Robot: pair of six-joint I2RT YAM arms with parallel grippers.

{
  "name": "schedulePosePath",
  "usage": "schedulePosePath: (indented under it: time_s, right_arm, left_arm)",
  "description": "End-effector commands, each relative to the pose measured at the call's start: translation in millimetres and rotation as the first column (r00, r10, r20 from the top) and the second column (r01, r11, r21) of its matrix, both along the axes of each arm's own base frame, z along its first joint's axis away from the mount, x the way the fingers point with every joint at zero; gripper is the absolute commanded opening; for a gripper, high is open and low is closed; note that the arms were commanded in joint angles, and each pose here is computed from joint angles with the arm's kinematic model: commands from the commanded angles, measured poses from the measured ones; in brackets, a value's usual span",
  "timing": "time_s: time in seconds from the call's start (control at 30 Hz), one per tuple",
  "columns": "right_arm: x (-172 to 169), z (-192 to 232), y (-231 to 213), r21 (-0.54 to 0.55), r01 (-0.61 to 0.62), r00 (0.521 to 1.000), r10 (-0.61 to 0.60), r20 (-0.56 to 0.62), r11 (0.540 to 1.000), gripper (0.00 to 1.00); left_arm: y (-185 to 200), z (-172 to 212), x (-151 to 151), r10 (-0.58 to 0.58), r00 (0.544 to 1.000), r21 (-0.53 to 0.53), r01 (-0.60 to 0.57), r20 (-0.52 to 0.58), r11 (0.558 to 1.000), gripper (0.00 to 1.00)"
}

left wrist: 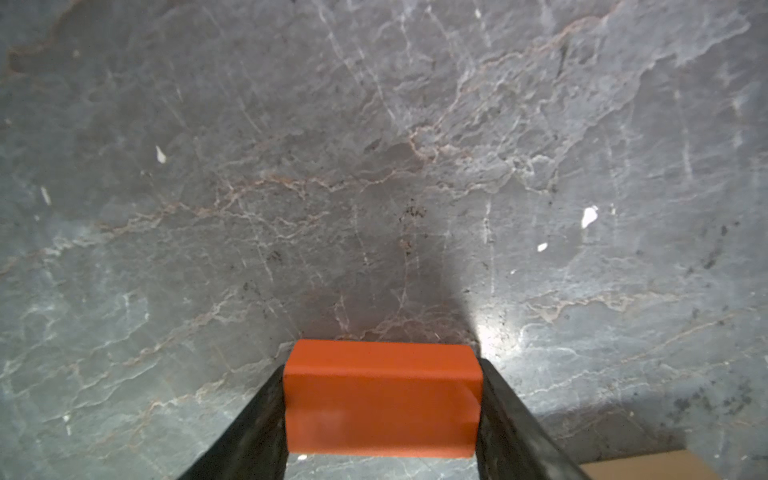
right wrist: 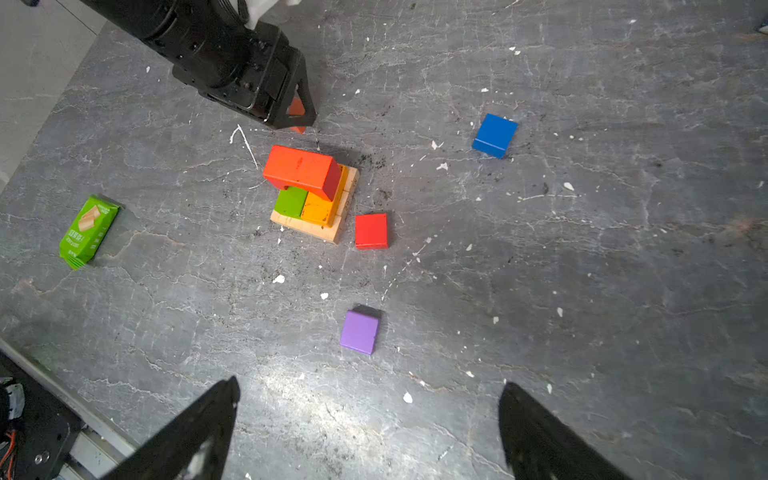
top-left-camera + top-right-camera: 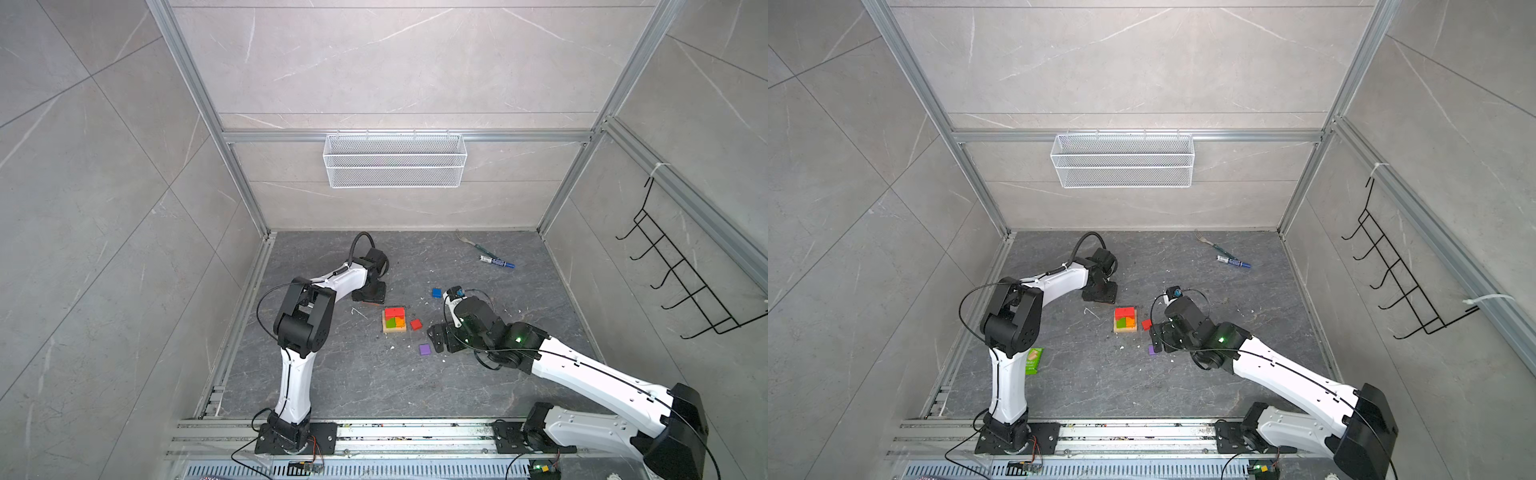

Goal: Build the wood block tower
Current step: 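Lower the left gripper over the orange bar and close on it, then lift the orange bar with the left gripper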

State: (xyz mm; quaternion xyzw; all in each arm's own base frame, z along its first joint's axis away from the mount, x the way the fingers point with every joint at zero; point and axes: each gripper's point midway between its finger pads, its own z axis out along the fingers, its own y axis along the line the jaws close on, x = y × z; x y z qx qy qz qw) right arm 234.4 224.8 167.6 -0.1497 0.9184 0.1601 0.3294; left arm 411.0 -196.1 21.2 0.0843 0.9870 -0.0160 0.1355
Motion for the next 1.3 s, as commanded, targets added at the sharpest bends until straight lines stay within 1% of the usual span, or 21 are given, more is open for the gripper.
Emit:
schedulePosePath:
  time_s: [0.0, 0.1, 0.2, 0.33, 0.47, 0.77, 0.97, 1.17, 1.27]
  right_arm:
    - [2.5, 1.5, -4.3, -0.010, 0.031, 1.000, -0.031, -0.003, 0.999, 0.99]
    - [3.3, 0.9, -3.9, -0.011, 0.034, 0.999, -0.034, -0.005, 0.999, 0.99]
    - [3.8, 0.9, -3.6, -0.012, 0.038, 0.999, -0.039, -0.008, 0.999, 0.99]
    - [4.1, 0.1, -4.8, -0.010, 0.049, 0.999, -0.049, -0.009, 0.999, 0.99]
    - [3.4, -2.9, -4.9, -0.008, 0.052, 0.999, -0.052, -0.014, 0.999, 0.99]
    - [4.2, -6.5, -2.4, -0.006, 0.051, 0.998, -0.051, -0.024, 0.999, 0.99]
    - [4.8, -9.1, 2.2, 0.003, 0.047, 0.998, -0.047, -0.036, 0.999, 0.98]
    - [5.8, -10.0, 8.1, 0.013, 0.036, 0.998, -0.035, -0.047, 0.999, 0.97]
    - [6.0, -10.7, 9.9, 0.011, 0.031, 0.998, -0.031, -0.053, 0.999, 0.97]
  left_arm:
    - [6.5, -14.8, -11.0, 0.016, 0.998, 0.031, -0.014, -0.060, 0.999, 0.59]
    - [7.8, -14.0, -12.3, 0.023, 0.998, 0.033, -0.021, -0.058, 0.999, 0.53]
    - [9.0, -13.7, -14.1, 0.029, 0.998, 0.034, -0.027, -0.059, 0.999, 0.51]
    - [11.8, -11.6, -17.0, 0.042, 0.997, 0.043, -0.039, -0.065, 0.998, 0.50]
    - [21.0, -7.2, -21.2, 0.076, 0.995, 0.081, -0.071, -0.068, 0.994, 0.50]
    - [42.7, -17.9, -45.6, 0.144, 0.983, 0.144, -0.127, -0.114, 0.981, 0.51]
    - [50.0, -15.5, -59.8, 0.167, 0.977, 0.141, -0.149, -0.130, 0.979, 0.59]
    - [48.7, -7.9, -64.7, 0.163, 0.976, 0.126, -0.145, -0.147, 0.981, 0.75]
    - [46.2, -7.6, -63.6, 0.160, 0.975, 0.118, -0.143, -0.153, 0.983, 0.77]
